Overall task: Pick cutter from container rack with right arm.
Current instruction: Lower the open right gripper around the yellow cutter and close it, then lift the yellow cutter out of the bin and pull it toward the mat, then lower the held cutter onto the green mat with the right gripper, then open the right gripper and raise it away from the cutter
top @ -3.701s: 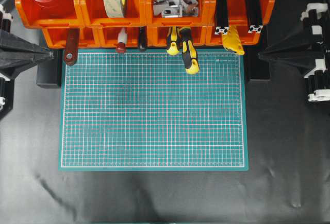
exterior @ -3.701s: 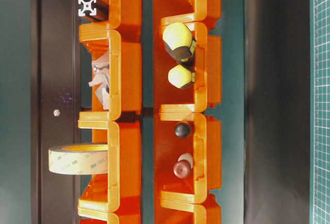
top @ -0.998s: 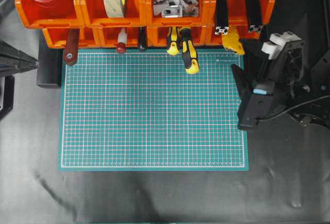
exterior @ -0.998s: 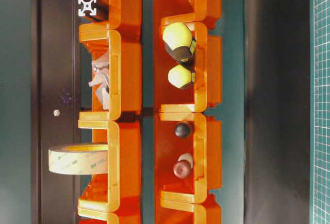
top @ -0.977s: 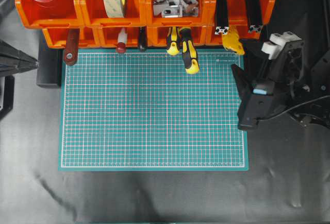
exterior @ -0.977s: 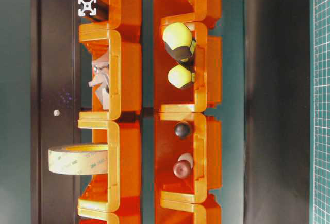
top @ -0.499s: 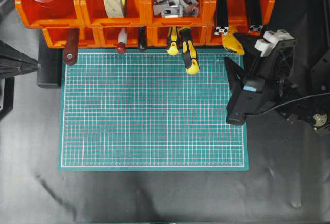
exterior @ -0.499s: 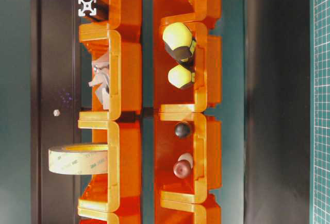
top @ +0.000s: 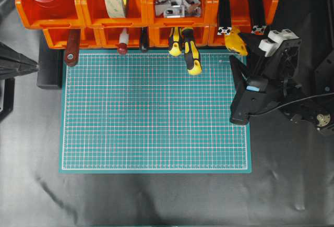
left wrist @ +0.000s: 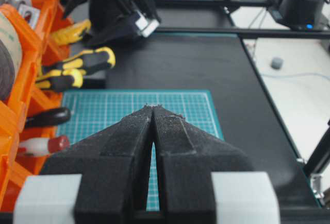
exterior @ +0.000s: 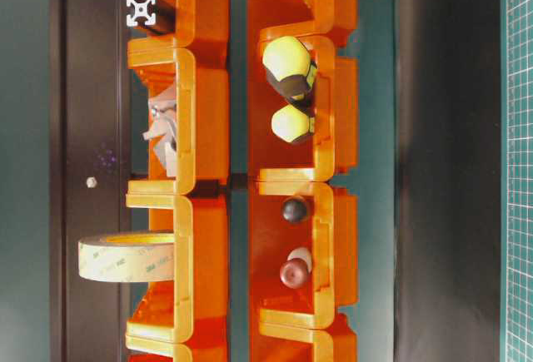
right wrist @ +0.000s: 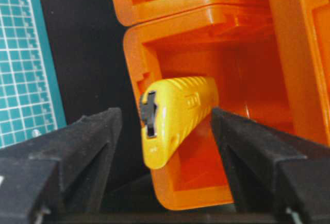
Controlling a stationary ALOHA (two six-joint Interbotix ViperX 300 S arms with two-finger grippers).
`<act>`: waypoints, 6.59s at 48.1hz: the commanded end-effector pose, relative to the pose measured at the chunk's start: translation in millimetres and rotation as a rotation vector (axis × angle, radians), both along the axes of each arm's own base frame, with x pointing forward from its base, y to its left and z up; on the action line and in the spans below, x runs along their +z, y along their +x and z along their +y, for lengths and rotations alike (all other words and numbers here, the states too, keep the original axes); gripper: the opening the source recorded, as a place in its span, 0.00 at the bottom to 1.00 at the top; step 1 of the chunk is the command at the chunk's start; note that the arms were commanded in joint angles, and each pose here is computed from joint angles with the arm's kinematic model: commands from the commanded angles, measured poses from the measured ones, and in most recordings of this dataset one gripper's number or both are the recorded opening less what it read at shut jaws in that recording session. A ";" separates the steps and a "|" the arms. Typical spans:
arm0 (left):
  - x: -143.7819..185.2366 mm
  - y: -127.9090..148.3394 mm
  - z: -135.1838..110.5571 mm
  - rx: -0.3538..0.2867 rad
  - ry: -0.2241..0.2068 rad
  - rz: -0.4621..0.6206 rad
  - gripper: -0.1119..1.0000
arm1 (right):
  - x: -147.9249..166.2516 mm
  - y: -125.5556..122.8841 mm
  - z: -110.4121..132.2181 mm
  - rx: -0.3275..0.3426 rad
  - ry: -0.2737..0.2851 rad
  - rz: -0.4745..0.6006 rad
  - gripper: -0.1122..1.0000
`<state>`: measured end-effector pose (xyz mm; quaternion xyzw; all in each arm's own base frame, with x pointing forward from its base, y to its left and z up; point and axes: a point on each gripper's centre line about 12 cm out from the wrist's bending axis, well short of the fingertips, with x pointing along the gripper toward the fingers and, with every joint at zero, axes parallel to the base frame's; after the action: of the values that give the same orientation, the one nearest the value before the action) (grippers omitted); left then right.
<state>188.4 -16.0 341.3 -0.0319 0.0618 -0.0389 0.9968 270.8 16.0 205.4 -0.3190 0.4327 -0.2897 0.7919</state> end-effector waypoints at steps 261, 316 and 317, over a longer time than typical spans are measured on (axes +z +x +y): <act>17.9 -14.4 14.2 0.081 -0.088 -0.077 0.10 | -79.0 99.3 86.3 0.638 0.419 0.144 0.75; 19.5 -24.2 15.2 0.087 -0.076 -0.052 0.10 | 35.9 33.6 86.3 0.628 0.786 -0.268 0.75; 19.6 -24.6 15.2 0.087 -0.076 -0.052 0.10 | 37.3 33.1 86.0 0.629 0.786 -0.271 0.75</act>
<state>164.3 -1.2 352.1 -0.0736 0.0422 0.0008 0.9964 305.6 101.3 228.8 -0.0781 0.3076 0.1025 0.9427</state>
